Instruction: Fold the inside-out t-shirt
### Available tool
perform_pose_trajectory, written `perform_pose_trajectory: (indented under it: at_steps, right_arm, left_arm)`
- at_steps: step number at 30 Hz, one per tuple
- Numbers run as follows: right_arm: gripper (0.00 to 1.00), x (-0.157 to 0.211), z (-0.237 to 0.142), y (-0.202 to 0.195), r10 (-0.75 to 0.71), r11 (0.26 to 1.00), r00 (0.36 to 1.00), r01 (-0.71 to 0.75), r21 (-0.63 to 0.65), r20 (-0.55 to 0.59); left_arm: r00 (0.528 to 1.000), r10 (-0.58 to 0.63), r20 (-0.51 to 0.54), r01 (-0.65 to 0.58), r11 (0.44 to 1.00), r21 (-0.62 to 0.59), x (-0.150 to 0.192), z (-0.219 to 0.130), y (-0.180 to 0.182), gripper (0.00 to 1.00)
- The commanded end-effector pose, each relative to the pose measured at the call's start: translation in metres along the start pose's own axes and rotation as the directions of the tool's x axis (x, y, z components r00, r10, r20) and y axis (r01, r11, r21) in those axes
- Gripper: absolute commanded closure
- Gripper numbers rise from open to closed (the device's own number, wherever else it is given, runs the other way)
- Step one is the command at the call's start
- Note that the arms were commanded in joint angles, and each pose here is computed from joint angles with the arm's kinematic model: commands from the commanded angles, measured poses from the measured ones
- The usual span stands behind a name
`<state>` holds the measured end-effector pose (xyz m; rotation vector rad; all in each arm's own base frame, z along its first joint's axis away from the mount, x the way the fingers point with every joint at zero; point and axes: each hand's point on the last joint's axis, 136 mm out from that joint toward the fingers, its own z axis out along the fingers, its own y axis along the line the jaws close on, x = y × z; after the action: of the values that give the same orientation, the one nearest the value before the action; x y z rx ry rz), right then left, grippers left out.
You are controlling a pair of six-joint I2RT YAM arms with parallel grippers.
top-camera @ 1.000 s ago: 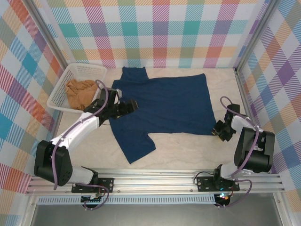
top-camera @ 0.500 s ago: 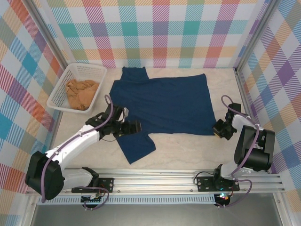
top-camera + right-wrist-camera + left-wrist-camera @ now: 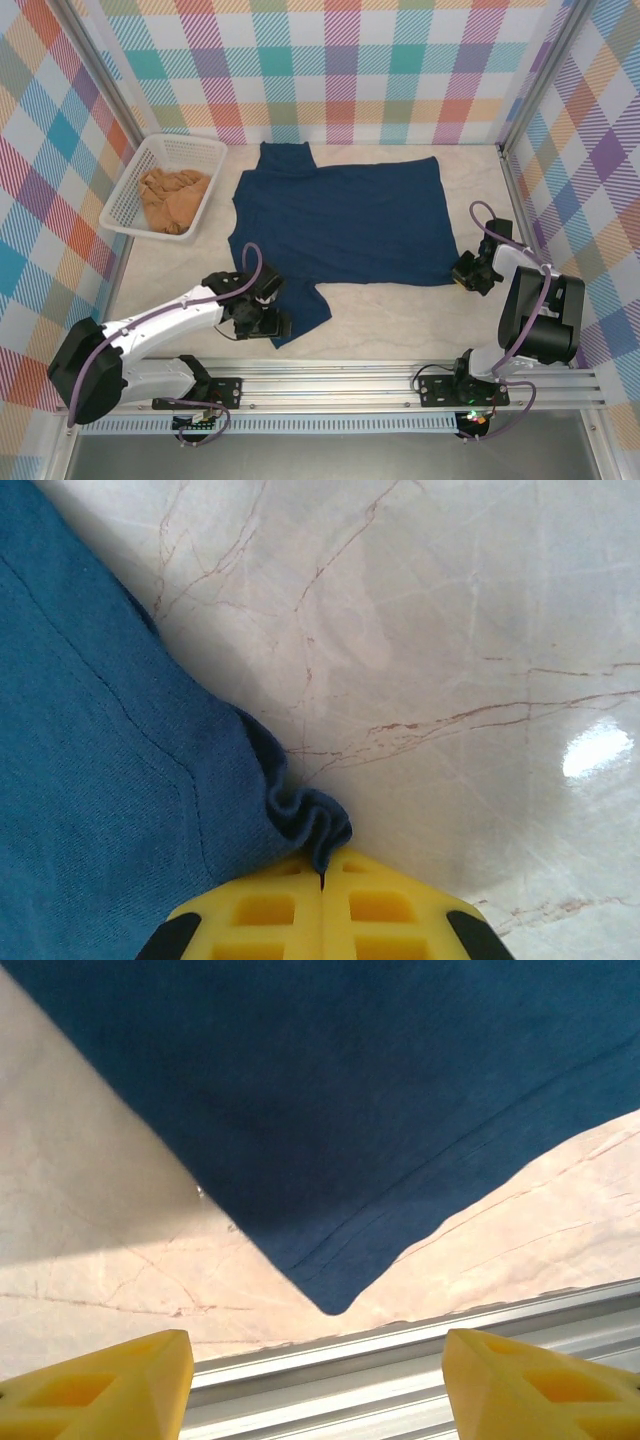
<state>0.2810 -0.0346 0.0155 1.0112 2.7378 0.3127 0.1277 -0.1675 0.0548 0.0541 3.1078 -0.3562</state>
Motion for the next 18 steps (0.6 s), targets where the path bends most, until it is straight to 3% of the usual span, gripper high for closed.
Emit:
perform_pose_trajectory:
  at_steps: [1,18]
  right_arm:
    - [1.0,0.004,0.001,0.003,-0.018,1.0,1.0,0.018,-0.023,-0.001]
    - [1.0,0.003,-0.003,0.003,-0.025,0.999,1.0,0.025,-0.023,0.013]
  left_arm:
    - [0.999,-0.012,-0.035,0.011,1.0,-0.021,0.009,0.011,-0.001,0.37]
    - [0.996,0.024,-0.083,-0.03,0.997,-0.072,0.005,0.05,-0.003,0.64]
